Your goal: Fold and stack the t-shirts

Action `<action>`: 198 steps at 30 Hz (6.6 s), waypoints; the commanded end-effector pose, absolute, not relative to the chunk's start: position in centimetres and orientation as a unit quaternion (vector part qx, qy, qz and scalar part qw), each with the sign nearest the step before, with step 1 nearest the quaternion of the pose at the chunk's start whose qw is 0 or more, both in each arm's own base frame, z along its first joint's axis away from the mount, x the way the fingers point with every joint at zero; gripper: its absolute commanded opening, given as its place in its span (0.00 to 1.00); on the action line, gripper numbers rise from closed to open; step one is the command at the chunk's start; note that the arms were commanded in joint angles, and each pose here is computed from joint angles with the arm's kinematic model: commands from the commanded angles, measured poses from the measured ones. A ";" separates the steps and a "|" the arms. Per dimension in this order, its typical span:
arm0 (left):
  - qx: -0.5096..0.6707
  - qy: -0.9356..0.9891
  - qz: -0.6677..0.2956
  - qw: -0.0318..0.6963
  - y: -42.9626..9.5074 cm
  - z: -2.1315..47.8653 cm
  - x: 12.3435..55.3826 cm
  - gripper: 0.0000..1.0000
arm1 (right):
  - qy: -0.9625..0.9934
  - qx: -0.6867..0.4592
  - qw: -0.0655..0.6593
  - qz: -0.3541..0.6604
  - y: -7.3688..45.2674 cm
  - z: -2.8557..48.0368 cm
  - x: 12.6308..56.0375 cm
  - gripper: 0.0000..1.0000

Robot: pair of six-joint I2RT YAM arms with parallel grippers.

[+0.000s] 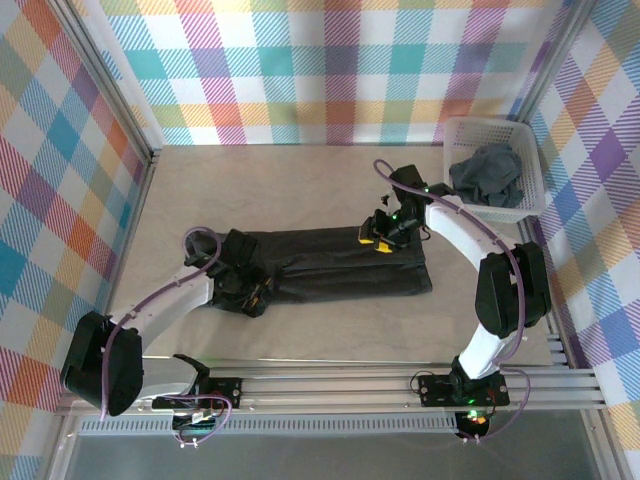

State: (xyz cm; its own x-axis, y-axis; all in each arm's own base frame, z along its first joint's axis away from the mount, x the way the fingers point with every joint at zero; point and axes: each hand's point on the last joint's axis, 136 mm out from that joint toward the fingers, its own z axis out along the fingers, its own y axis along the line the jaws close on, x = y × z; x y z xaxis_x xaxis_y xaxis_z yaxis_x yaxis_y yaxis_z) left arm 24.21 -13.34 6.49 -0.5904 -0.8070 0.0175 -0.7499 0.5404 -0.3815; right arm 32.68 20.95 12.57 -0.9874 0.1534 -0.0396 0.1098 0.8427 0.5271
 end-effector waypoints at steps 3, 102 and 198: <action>-0.417 0.891 -0.155 0.086 -13.4 4.9 24.6 0.48 | 0.954 0.062 0.047 0.288 21.4 13.7 32.4 0.45; -0.398 0.902 -0.105 0.130 2.9 4.8 29.0 0.15 | 0.887 0.001 0.065 0.458 28.1 18.5 34.3 0.51; -0.306 0.790 -0.472 0.243 -33.8 6.1 66.6 0.39 | 0.940 0.206 -0.166 0.215 27.6 2.5 22.5 0.30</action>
State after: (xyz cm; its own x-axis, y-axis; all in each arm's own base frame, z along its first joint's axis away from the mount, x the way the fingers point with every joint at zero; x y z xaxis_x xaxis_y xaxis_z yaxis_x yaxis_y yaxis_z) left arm 65.18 -33.38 5.77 -0.7213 -0.6842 -0.1082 -0.2869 0.4372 -0.8524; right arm 20.68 24.77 2.11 -0.8726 0.2962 0.3884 0.4126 0.8726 0.2614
